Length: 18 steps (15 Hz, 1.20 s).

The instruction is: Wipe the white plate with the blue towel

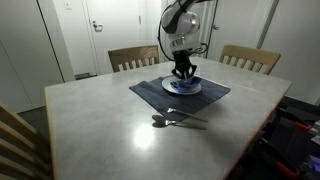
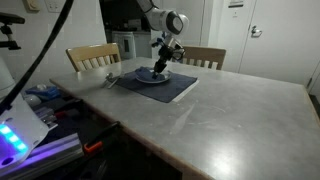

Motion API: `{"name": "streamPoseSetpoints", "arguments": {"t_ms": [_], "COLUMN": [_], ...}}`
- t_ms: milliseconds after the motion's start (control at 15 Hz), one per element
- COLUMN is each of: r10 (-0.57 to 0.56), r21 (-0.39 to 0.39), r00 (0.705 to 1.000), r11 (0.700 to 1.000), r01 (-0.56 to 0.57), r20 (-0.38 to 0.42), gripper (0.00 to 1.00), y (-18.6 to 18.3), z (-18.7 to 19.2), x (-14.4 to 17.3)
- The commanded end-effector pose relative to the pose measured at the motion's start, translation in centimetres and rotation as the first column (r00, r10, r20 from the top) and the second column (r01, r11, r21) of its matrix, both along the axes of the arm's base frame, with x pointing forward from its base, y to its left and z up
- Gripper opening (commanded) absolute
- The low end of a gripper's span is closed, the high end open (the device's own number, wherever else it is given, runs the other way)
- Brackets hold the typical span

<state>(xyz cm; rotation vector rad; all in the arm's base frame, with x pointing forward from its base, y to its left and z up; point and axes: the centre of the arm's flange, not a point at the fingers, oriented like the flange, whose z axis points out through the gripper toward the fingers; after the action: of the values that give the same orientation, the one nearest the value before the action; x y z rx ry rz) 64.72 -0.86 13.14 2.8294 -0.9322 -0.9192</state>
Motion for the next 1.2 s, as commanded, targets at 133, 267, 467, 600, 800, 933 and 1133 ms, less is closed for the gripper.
{"name": "streamPoseSetpoints", "arguments": {"t_ms": [133,267,467,600,800,933,1133], "r10": [-0.102,-0.089,-0.026,0.033,0.157,0.241,0.363], "r21": [-0.121,-0.062,0.056,0.057,0.027,0.034,0.042], "r00": [0.976,0.974,0.975,0.954,0.897,0.859,0.791], "r11": [0.985,0.993,0.998,0.997,0.982,0.957,0.898], "r01": [0.127,0.104,0.014,-0.052,-0.185,-0.287,-0.438], "r20": [0.192,0.209,0.221,0.299,0.413,0.452,0.493], "gripper": [0.03,0.03,0.03,0.03,0.03,0.03,0.03], "y": [0.1,0.8,1.8,2.8,5.2,7.5,12.0], "z": [0.8,1.2,2.9,5.2,9.1,11.5,13.4], "x": [2.2,2.7,2.9,3.0,3.8,4.4,4.7]}}
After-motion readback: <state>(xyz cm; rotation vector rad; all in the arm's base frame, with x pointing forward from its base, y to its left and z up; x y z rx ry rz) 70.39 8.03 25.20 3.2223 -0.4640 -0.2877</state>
